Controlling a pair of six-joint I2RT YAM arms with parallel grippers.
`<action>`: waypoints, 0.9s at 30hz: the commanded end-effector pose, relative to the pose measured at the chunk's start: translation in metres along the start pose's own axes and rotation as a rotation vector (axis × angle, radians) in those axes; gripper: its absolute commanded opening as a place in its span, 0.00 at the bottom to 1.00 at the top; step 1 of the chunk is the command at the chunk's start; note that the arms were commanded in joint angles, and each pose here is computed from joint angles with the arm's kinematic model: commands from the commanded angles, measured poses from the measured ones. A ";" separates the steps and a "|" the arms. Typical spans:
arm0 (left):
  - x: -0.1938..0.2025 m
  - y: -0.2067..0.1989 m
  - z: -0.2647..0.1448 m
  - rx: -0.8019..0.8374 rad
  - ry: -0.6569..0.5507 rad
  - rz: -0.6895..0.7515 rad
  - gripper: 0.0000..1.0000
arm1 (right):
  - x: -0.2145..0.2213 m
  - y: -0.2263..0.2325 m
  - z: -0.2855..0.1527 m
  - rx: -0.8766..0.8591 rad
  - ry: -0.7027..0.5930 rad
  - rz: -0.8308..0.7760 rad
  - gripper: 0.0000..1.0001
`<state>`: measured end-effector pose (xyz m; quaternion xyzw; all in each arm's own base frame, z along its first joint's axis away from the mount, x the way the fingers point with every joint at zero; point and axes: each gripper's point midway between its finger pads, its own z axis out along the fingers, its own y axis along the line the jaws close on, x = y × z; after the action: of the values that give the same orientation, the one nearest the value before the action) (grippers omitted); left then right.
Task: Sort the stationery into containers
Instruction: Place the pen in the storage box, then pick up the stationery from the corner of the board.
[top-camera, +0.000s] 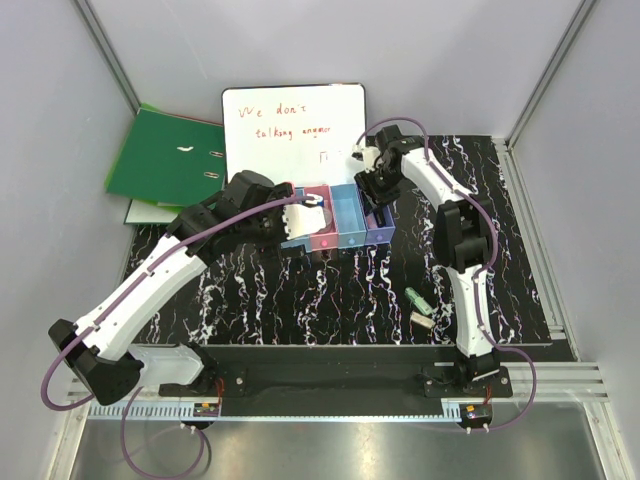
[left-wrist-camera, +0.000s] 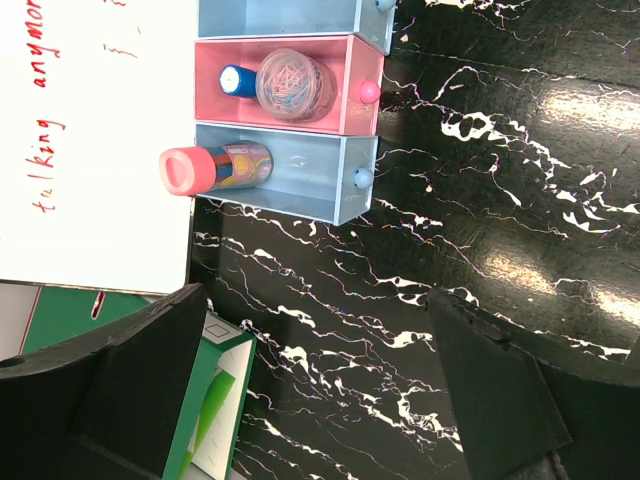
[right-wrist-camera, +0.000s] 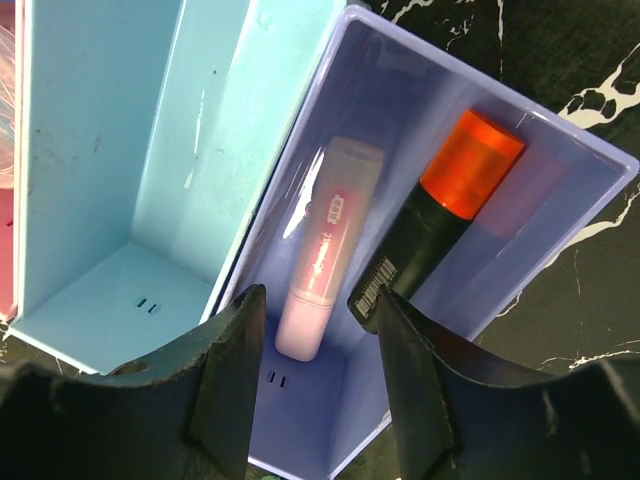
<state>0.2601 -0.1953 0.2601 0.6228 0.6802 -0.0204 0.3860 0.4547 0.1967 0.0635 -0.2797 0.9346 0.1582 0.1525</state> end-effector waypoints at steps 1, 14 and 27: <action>-0.014 0.009 -0.009 -0.039 -0.069 0.005 0.99 | -0.016 0.004 -0.033 0.038 -0.072 -0.046 0.55; -0.012 0.002 -0.012 -0.030 -0.079 -0.012 0.99 | -0.008 0.033 -0.121 0.062 -0.185 -0.114 0.52; -0.016 -0.022 -0.002 0.035 -0.094 0.004 0.99 | 0.204 0.029 -0.113 0.085 0.207 -0.535 0.55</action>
<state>0.2422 -0.2050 0.2508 0.6352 0.6711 -0.0447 0.3797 0.2916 0.1121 0.1135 -0.4448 0.8804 0.0873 0.1398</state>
